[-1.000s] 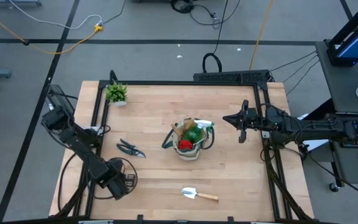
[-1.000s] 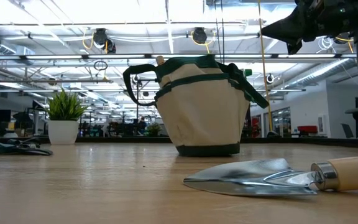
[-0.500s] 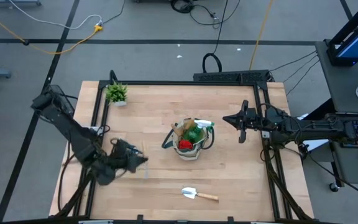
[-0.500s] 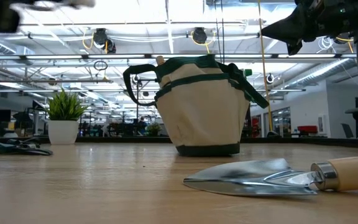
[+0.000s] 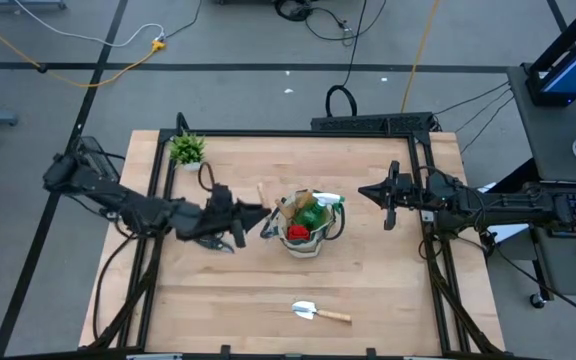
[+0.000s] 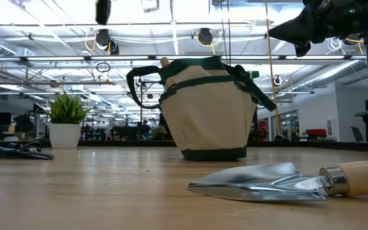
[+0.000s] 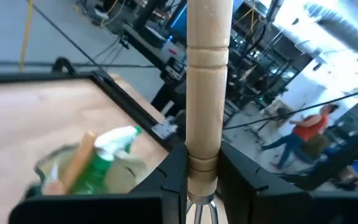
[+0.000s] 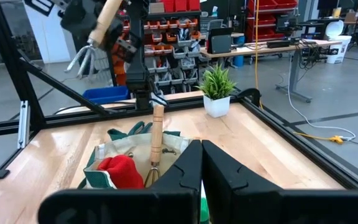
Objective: Pick & Place Garden tools in Gardening bag
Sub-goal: Put the light brown hand rake into the light brown gardening bag
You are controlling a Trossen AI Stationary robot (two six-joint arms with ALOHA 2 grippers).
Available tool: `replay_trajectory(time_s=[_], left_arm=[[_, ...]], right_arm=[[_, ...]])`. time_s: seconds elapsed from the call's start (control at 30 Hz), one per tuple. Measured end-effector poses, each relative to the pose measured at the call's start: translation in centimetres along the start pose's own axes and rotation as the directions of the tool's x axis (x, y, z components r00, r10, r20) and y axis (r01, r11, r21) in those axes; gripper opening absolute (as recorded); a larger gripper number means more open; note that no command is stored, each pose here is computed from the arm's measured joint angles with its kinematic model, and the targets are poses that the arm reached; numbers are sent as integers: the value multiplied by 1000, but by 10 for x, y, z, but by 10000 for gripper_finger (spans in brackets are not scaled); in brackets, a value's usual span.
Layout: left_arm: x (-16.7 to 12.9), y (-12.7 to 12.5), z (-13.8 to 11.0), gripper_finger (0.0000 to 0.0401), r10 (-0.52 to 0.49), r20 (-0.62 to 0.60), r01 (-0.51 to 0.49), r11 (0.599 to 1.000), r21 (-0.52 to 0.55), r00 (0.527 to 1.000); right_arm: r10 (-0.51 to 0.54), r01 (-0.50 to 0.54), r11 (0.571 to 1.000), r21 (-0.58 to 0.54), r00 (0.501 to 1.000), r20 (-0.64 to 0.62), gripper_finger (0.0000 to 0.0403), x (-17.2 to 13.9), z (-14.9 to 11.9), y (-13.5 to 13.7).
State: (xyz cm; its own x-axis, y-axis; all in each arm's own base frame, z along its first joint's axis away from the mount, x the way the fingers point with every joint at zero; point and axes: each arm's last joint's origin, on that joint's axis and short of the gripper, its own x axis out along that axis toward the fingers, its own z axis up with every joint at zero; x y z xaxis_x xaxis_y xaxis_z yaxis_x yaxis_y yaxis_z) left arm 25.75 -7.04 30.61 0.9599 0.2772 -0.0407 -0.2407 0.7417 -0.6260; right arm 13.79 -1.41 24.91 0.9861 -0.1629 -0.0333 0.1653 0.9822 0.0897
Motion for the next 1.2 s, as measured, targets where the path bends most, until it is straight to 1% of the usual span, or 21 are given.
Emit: replay_trajectory(time_s=[0.07, 0.17, 0.27, 0.4, 0.47, 0.57, 0.67, 0.77, 0.87, 1.03, 1.2], left_arm=[[6, 4, 1, 61, -4, 1, 4, 999, 50, 1000], [16, 7, 5, 61, -25, 37, 22, 997, 77, 999], [29, 15, 1, 61, -1, 60, -7, 992, 124, 998], [46, 22, -1, 61, -3, 131, -20, 985, 172, 991], [58, 23, -2, 61, 12, 141, -42, 977, 211, 990], [78, 22, -5, 61, 22, 116, -57, 949, 310, 993], [97, 18, -4, 61, 30, 83, -62, 907, 417, 996], [111, 18, -6, 61, 63, 57, -83, 872, 483, 996], [118, 17, -4, 61, 83, 49, -96, 862, 497, 995], [118, 20, -5, 61, 114, 31, -114, 856, 504, 993], [117, 20, -7, 61, 123, 15, -115, 869, 482, 992]], right_arm=[[0, 0, 1000, -1, 1000, -2, 0, 0, 0, 0], [0, 0, 1000, -5, 1000, -2, 0, 0, 0, 0], [0, 0, 1000, -20, 1000, -1, 0, 0, 0, 0], [0, 0, 1000, -26, 1000, -1, 0, 0, 0, 0], [0, 0, 1000, -26, 1000, -2, 0, 0, 0, 0], [0, 0, 1000, -26, 1000, -2, 0, 0, 0, 0], [0, 0, 1000, -26, 1000, -1, 0, 0, 0, 0], [0, 0, 1000, -26, 1000, -2, 0, 0, 0, 0], [0, 0, 1000, -26, 1000, -2, 0, 0, 0, 0], [0, 0, 1000, -26, 1000, -3, 0, 0, 0, 0], [0, 0, 1000, -27, 1000, -3, 0, 0, 0, 0]])
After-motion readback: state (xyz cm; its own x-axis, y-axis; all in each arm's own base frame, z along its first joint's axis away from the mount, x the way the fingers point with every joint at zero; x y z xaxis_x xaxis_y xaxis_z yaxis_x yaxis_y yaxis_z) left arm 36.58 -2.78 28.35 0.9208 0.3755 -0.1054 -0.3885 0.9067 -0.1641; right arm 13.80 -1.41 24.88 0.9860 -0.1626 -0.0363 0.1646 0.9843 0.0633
